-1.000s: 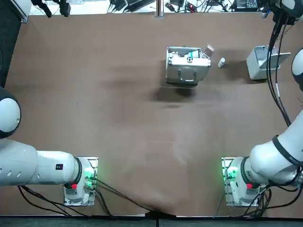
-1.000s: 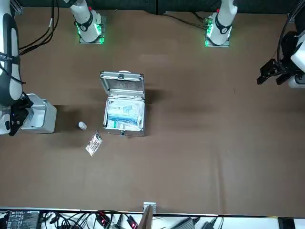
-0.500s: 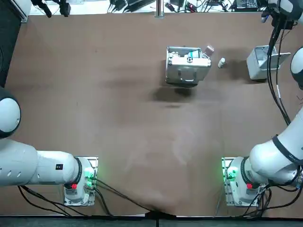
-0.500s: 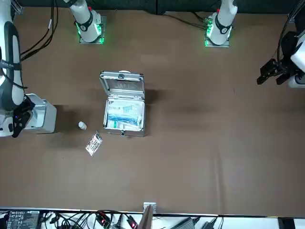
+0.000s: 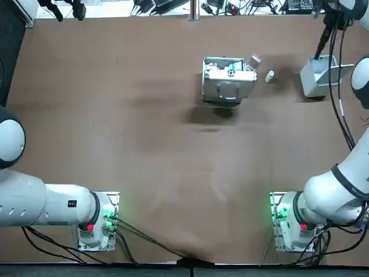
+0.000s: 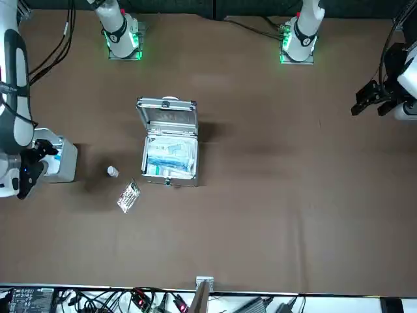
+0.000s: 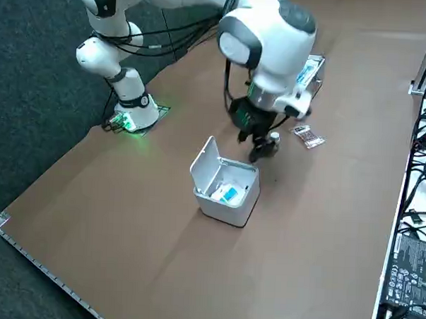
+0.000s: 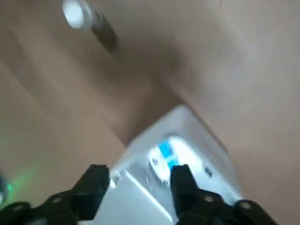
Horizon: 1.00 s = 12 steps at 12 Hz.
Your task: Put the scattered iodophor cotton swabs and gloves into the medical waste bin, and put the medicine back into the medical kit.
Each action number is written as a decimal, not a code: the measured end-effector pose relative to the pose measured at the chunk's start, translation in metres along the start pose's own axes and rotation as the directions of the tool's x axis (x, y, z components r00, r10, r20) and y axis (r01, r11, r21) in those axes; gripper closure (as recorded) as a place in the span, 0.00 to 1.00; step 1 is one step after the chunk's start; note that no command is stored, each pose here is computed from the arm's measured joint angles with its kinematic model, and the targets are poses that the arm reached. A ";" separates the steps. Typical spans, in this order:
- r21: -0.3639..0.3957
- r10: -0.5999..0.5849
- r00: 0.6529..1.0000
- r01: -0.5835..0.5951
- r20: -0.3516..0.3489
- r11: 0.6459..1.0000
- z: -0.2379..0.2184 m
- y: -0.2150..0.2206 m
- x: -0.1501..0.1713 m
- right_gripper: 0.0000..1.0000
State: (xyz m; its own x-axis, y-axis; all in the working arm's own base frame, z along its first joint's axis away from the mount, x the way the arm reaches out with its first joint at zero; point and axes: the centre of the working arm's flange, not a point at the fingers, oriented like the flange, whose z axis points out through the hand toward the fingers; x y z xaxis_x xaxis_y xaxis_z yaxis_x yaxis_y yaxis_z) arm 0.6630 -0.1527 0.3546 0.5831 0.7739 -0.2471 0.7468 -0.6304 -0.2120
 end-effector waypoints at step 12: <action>0.000 0.383 0.887 -0.396 -0.260 0.918 0.006 -0.111 0.238 0.10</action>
State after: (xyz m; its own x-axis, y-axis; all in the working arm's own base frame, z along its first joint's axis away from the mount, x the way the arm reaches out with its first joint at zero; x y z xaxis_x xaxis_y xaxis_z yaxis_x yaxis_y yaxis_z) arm 0.7168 0.1011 0.3136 0.8859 0.4607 -0.0542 0.4546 -0.8855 -0.0963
